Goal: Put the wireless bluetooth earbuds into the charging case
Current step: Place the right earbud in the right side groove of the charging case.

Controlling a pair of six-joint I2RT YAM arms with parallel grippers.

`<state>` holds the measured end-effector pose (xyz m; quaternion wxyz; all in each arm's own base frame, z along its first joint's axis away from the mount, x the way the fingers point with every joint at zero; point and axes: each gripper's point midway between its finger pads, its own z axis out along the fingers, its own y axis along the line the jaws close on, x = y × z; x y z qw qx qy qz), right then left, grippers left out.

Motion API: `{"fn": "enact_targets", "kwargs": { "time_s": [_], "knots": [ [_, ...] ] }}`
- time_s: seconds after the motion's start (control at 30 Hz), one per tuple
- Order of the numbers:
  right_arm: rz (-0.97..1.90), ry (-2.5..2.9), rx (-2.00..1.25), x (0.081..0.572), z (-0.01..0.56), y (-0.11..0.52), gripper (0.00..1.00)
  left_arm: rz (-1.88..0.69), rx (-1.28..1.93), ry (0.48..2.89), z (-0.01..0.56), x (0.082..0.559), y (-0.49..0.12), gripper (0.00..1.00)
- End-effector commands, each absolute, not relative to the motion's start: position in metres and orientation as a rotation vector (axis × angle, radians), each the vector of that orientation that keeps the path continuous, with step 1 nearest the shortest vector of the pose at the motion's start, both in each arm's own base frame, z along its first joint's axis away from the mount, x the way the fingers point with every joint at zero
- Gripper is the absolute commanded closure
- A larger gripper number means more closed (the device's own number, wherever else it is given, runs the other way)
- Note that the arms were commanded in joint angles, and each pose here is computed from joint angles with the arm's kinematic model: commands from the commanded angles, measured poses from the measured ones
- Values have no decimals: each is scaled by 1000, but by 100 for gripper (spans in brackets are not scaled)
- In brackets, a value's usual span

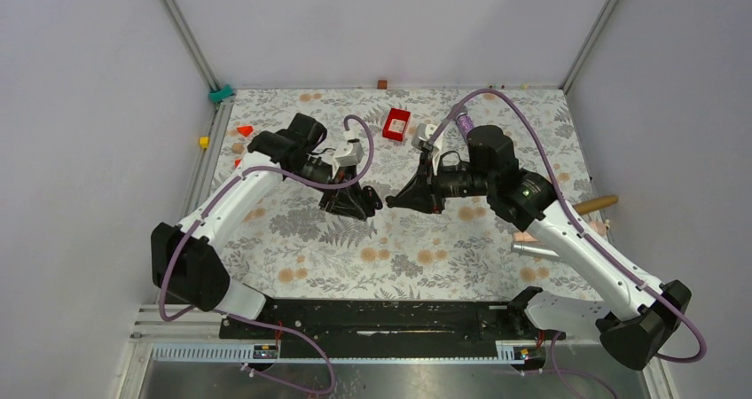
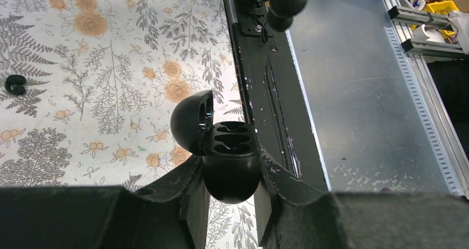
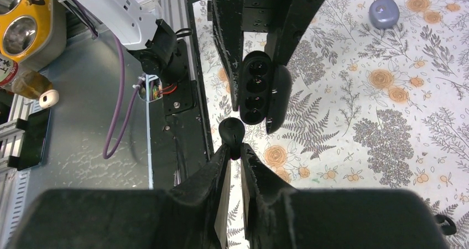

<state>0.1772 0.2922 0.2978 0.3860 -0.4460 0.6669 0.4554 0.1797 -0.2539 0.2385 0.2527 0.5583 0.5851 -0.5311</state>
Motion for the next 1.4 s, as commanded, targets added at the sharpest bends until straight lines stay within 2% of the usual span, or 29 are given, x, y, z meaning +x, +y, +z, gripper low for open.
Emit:
{"fn": "enact_targets", "kwargs": {
  "time_s": [0.0, 1.37],
  "knots": [
    [1145, 1661, -1137, 180, 302, 300, 81, -1386, 1512, 1536, 251, 183, -257, 100],
    [1044, 1751, -1177, 191, 266, 318, 82, -1403, 1524, 1571, 240, 181, -264, 100]
  ]
}}
